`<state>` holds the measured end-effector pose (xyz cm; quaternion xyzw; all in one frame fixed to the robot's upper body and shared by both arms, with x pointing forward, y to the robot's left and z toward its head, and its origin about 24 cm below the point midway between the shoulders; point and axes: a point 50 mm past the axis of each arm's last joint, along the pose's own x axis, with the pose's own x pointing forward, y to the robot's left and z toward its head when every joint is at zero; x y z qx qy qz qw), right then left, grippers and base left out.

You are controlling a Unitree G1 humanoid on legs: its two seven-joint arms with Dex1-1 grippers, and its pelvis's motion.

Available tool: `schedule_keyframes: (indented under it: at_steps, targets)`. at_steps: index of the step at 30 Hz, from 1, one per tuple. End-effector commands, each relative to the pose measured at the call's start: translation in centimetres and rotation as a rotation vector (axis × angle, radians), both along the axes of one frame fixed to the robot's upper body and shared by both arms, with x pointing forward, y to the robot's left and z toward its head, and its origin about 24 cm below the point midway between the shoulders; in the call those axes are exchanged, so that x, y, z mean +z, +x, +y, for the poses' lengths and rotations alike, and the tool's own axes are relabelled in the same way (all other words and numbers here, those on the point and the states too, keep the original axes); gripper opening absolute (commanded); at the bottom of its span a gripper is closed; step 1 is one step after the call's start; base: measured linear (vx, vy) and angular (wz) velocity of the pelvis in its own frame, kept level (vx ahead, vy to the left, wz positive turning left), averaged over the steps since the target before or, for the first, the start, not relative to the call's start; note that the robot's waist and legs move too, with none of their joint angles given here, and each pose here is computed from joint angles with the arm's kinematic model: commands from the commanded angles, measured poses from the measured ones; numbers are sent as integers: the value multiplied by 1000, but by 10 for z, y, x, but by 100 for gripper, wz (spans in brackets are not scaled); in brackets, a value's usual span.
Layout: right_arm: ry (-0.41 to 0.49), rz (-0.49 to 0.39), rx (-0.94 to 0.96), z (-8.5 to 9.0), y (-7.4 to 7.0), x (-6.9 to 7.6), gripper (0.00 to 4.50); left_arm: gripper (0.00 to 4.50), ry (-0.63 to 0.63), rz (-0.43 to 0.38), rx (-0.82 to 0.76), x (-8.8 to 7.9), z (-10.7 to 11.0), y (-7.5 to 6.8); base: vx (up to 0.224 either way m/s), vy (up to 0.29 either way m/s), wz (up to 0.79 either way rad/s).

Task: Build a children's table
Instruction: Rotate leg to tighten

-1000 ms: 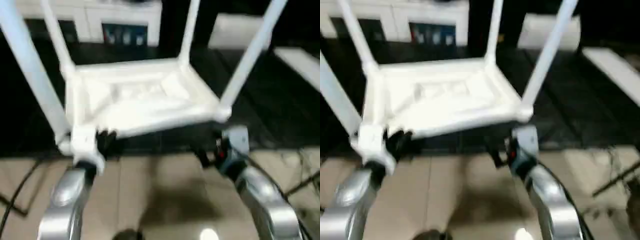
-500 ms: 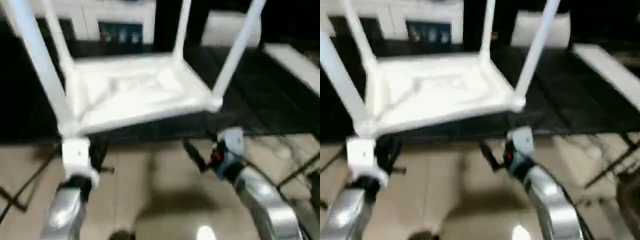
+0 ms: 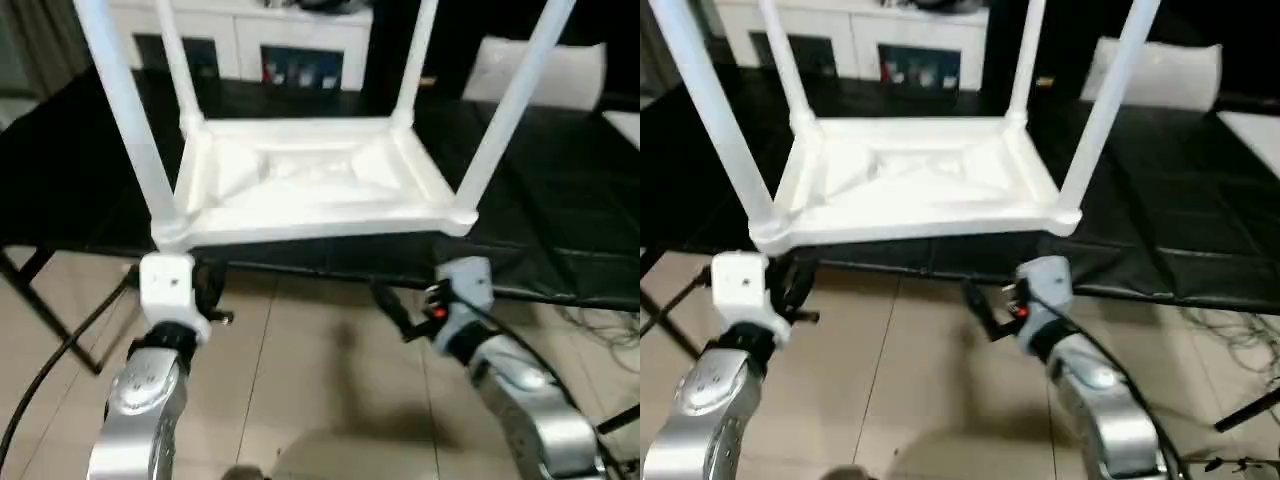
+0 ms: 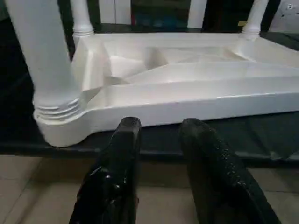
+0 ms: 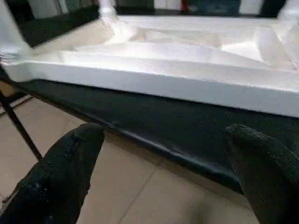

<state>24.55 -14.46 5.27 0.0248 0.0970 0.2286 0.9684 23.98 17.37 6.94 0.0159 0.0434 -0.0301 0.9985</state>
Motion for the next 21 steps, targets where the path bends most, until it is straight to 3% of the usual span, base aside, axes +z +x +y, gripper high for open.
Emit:
schedule_keyframes:
  at_steps: [1, 17, 21]
  targets:
    - [26, -7, -6, 2, -3, 3, 450, 156, 24, 15, 9, -2, 4, -1, 0, 0, 0]
    - [11, -8, 7, 4, -11, 2, 450, 156, -7, -1, -23, -4, 6, -8, -7, 18, -1]
    - [5, -15, 10, 4, -10, 4, 450, 156, -9, 0, -25, -6, 7, -10, 100, 24, 5]
